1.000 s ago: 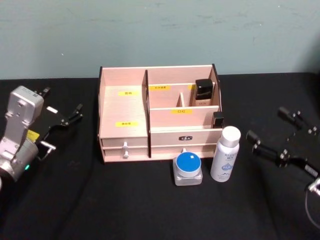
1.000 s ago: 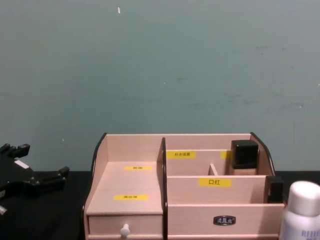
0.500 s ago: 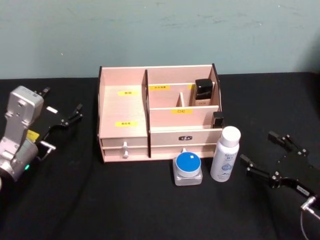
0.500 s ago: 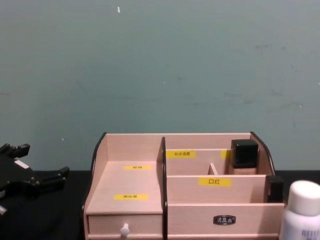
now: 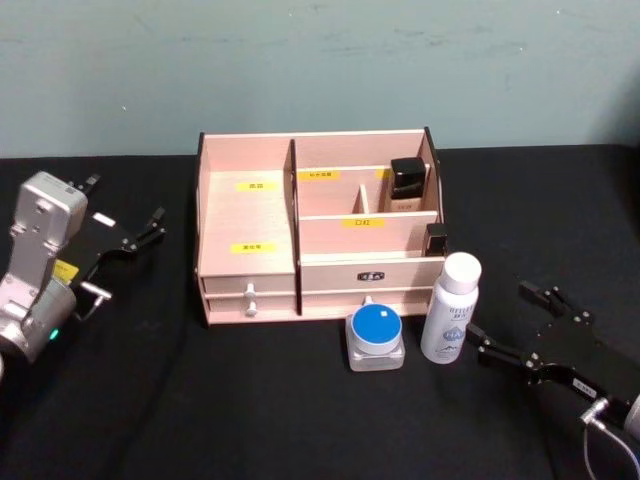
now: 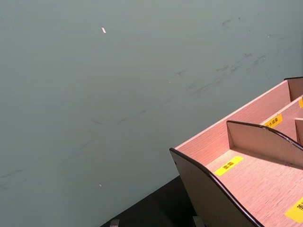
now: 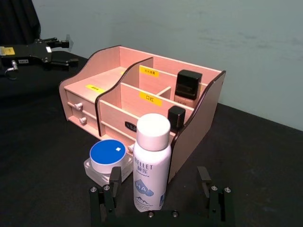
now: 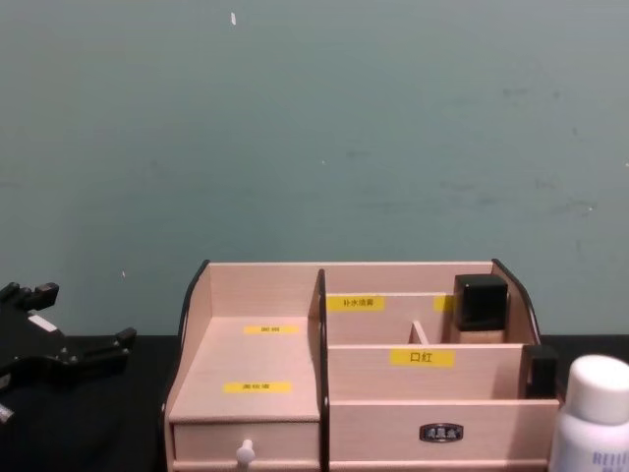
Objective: Pick up the facial cleanser and watermelon frost from the table and place them into the tiered storage box.
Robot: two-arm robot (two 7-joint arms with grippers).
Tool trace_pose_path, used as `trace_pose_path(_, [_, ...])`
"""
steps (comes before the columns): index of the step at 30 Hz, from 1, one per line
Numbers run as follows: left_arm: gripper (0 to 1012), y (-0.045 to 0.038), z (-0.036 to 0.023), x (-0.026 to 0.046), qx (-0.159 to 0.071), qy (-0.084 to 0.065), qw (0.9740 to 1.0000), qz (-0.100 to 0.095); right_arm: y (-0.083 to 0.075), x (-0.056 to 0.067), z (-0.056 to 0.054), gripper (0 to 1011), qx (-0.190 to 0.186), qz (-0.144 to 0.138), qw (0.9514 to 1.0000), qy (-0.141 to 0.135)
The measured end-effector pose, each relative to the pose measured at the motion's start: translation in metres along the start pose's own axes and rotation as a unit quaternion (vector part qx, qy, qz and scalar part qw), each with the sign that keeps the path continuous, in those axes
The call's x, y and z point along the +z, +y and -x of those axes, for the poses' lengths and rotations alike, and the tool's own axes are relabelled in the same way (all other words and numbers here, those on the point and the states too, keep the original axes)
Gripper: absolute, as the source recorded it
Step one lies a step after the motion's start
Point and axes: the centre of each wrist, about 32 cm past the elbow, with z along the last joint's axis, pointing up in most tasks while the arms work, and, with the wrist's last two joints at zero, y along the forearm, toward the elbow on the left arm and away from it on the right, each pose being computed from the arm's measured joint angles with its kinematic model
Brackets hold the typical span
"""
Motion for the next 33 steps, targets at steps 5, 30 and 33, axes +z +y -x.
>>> trace_pose_path(5, [1001,0.0000,0.0000,0.0000,0.000,0.000,1.0000,0.000,0.006,-0.004,-0.001,1002,0.003,0.003,1.0000,0.004])
trace_pose_path(30, [1001,0.0000,0.0000,0.0000,0.000,0.000,1.0000,0.000,0.039,0.016,-0.012,1002,0.015,0.032,0.9994,-0.001])
trace_pose_path(33, [1001,0.0000,0.0000,0.0000,0.000,0.000,1.0000,0.000,0.042,0.020,-0.014,1002,0.015,0.034,0.9993,-0.001])
